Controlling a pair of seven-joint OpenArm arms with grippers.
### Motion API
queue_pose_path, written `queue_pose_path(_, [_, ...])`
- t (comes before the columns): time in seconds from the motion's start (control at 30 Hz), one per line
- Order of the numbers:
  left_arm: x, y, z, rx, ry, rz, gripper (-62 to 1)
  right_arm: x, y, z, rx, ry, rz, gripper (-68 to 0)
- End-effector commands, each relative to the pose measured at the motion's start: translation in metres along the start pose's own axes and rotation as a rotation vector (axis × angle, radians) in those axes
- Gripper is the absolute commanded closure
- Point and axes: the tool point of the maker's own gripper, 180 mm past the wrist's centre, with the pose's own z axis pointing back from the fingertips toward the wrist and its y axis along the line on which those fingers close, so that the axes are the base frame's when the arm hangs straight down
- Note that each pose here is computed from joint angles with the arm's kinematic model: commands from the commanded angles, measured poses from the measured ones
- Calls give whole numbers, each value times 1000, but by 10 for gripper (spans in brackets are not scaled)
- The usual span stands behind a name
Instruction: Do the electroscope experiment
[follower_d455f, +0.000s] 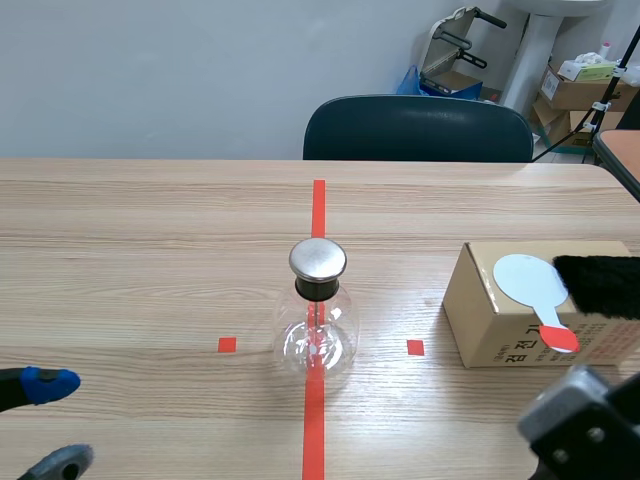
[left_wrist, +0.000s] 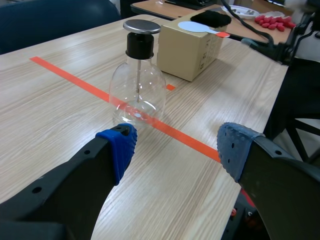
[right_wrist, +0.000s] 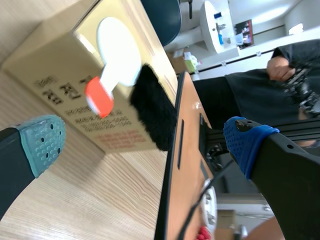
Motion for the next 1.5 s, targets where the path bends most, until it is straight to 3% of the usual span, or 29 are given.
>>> queue_pose_path(0.0, [8, -2, -7, -12, -33, 20, -371, 3, -16, -7, -29, -27, -18, -679])
queue_pose_path(0.2, [19, 7, -20, -39, -55, 72, -371, 6, -36, -17, 21, -89, -203, -679])
queue_pose_path(0.4, [16, 23, -34, -4, -8, 29, -371, 17, -36, -18, 150, -210, -353, -679])
queue_pose_path(0.57, [18, 30, -39, 31, 20, 6, -371, 34, -29, -13, 277, -311, -442, -679])
queue_pose_path(0.73, [27, 24, -36, 32, 26, -31, -371, 49, -14, -9, 425, -367, -486, -679])
queue_pose_path(1.03, [39, 31, -33, 118, 33, -75, -371, 60, 6, 11, 671, -418, -533, -679])
queue_pose_path(1.17, [43, 48, -33, 199, 39, -94, -371, 60, 4, 11, 665, -421, -543, -679])
queue_pose_path(1.47, [62, 66, -30, 278, 23, -115, -371, 60, 4, 10, 664, -420, -542, -679])
